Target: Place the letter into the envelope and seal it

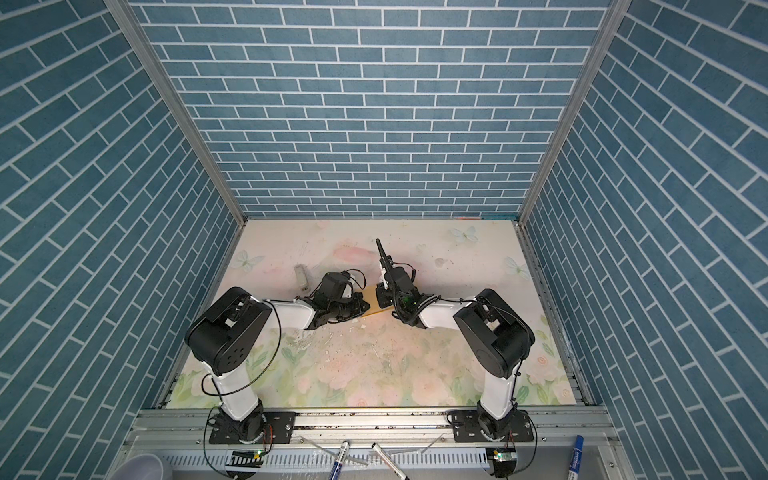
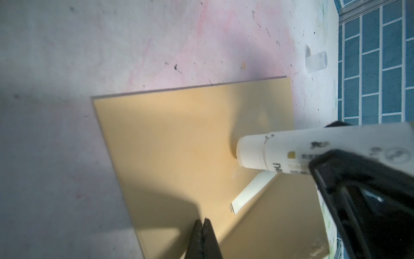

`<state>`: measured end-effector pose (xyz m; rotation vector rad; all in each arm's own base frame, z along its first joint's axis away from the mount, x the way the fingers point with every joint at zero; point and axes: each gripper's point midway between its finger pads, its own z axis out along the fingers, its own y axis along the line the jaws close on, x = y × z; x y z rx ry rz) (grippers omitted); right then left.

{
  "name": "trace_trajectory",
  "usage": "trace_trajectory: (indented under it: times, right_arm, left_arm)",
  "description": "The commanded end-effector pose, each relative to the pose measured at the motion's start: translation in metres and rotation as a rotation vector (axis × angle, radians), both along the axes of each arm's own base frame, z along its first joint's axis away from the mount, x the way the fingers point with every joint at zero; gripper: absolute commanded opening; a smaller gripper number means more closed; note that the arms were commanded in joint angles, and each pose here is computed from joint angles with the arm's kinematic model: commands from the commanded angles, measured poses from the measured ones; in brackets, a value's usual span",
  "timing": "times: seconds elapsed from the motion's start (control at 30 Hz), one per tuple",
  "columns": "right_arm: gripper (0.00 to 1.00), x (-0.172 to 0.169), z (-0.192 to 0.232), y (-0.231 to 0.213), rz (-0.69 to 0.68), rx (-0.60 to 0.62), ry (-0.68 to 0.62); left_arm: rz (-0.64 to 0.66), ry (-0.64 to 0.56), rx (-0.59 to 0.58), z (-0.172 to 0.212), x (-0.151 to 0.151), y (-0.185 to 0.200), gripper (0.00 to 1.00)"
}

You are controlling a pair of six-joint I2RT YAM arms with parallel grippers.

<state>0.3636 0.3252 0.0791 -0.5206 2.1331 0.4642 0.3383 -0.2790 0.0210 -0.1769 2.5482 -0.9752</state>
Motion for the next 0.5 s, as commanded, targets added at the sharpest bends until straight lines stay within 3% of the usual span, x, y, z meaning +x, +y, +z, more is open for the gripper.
trace_trajectory:
  times: [0.0,0.47]
  right_arm:
    - [0.00,0.005,0.004,0.010,0.009,0.005,0.004]
    - [0.00,0.001,-0.021,0.001,0.014,-0.153,0.022]
  left_arm:
    - [0.011,0.073,0.107,-0.030,-0.014,0.016,0.00]
    - [0.047,0.112,0.128,-0.041,-0.017,0.021,0.00]
